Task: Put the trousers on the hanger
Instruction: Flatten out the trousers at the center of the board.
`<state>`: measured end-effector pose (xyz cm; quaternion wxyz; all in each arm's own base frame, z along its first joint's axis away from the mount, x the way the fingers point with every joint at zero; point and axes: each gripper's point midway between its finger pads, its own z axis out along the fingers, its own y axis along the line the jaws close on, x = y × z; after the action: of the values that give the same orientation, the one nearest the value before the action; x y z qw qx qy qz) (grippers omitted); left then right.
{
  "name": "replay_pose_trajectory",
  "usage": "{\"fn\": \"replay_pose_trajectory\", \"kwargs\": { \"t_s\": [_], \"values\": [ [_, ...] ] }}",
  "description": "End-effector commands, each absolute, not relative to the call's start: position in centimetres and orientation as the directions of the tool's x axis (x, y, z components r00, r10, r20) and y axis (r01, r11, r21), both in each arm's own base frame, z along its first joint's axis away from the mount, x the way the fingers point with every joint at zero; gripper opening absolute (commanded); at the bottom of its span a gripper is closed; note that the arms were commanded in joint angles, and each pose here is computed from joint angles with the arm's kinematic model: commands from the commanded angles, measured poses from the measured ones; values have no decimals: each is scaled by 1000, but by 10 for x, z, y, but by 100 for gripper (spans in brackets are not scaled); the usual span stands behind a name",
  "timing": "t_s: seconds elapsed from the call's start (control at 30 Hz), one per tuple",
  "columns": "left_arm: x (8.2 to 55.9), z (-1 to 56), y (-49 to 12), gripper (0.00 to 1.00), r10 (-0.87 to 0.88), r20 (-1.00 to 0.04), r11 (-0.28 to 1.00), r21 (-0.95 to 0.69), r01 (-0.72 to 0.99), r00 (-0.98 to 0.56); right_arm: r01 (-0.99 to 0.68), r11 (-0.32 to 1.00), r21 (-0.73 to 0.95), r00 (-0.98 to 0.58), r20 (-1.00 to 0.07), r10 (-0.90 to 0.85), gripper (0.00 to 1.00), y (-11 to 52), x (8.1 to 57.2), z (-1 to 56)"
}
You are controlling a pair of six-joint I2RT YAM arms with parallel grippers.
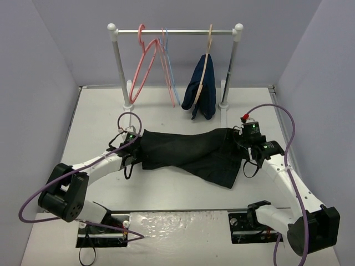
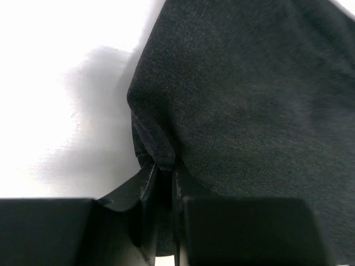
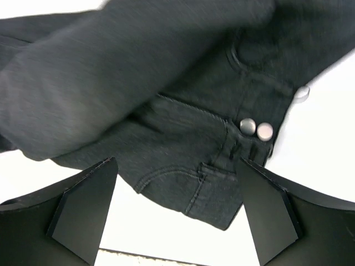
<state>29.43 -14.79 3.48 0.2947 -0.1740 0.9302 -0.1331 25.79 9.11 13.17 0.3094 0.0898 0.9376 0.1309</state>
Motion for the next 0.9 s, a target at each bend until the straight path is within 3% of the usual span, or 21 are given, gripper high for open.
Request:
{"fn": "replay_pose_trajectory", "kwargs": {
  "t_s": [0.0,0.2,0.27,0.43,0.73,0.87],
  "values": [
    [318,103,-161,0,-393,-624,900,-412,-144,-676,208,916,342,-763,-529,371,86,88,254,111],
    [311,190,-145,0,-365,-742,919,-383,-92,-563,351,873,339,-772,-422,475,95,84,235,60],
    [307,204,-145,0,-354,-756,923,-377,-76,-550,375,860,347,-786,-372,493,100,88,227,42],
    [303,207,-144,0,-330,-768,934,-351,-70,-549,404,834,376,-798,-301,523,98,93,205,10],
    [296,209,-143,0,-343,-769,929,-361,-77,-540,241,773,586,-835,-281,473,73,136,215,14],
    [295,207,-143,0,-340,-768,931,-356,-80,-543,195,770,607,-838,-305,453,47,141,218,22]
  ]
}}
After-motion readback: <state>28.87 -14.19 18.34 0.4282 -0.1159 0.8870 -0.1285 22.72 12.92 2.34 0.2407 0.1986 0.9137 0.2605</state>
